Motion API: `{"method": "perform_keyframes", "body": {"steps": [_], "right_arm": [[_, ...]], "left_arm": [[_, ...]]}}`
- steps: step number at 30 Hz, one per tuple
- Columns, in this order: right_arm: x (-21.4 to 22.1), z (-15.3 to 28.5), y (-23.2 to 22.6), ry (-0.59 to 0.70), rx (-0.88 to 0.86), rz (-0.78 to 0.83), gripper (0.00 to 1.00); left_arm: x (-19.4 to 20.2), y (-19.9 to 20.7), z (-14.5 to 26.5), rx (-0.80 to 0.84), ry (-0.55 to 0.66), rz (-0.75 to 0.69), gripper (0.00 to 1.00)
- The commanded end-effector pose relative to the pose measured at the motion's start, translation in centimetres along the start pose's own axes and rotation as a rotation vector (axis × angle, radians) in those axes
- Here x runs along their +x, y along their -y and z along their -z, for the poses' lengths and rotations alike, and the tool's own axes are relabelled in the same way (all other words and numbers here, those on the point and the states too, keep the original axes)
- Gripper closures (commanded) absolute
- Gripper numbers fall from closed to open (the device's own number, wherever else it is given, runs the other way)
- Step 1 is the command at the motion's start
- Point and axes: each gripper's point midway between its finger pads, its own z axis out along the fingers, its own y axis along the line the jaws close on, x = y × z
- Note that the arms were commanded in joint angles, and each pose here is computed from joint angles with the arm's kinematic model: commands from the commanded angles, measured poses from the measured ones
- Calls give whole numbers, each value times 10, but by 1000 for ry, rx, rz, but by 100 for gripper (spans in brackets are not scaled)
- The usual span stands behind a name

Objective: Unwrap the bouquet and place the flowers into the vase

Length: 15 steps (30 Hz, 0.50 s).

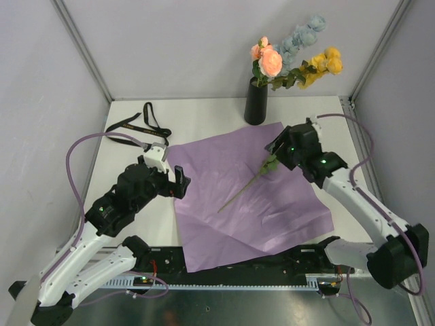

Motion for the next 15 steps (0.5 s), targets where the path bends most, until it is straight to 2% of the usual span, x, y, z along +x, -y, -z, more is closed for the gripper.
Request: {"method": "perform_keyframes", "body": {"steps": [1,9,15], "right_arm": [[18,-22,14,26,165,-239,38],[54,-65,40,-1,340,-393,43],[76,-92,56,-36,431,-449,45]], "left_arm": [[-11,-2,4,-4,38,-13,0],[-10,0,6,8,40,-8,0],[-10,2,6,19,37,-7,0]]}}
